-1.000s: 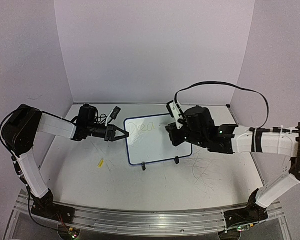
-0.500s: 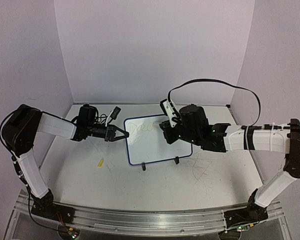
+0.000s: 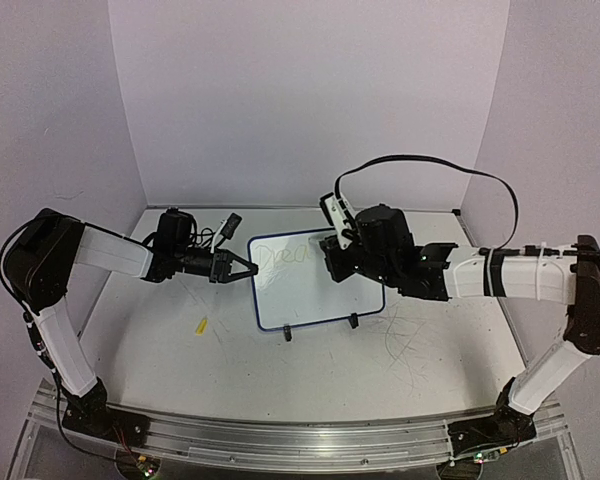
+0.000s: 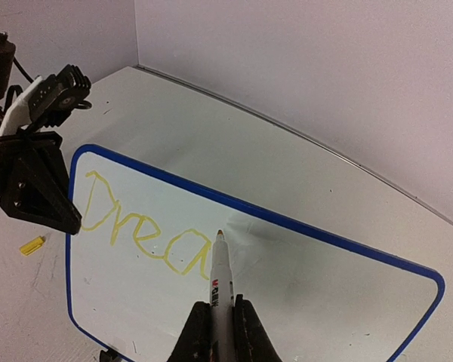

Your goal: Write a sentence on the whiteboard

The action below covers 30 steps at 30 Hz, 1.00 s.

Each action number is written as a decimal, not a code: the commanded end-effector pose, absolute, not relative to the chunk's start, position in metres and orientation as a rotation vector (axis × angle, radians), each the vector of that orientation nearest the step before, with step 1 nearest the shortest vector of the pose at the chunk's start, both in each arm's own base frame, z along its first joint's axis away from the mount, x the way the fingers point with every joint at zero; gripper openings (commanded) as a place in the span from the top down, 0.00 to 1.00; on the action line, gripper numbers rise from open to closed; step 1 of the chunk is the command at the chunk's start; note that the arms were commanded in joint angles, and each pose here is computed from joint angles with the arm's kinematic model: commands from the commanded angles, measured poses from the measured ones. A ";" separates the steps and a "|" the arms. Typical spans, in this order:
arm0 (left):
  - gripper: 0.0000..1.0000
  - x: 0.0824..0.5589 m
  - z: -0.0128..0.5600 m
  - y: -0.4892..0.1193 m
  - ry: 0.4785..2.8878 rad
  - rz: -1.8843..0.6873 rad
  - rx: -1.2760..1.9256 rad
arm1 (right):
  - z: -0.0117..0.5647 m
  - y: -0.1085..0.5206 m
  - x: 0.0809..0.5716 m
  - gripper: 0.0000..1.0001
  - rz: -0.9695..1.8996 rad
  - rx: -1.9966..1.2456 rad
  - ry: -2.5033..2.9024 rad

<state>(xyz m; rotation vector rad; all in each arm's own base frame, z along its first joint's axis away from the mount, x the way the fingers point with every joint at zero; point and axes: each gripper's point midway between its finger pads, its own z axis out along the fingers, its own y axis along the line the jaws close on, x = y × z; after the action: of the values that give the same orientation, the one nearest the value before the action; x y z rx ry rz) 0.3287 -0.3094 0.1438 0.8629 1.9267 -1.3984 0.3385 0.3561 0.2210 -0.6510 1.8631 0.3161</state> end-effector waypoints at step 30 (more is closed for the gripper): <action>1.00 0.335 0.159 -0.310 1.896 -1.365 0.875 | 0.204 0.344 0.339 1.00 0.263 -0.620 1.938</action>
<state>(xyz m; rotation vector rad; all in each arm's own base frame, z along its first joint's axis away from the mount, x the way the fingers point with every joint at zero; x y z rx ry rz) 0.3287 -0.3094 0.1436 0.8624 1.9280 -1.3983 0.3413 0.3544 0.2022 -0.6591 1.9140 0.2730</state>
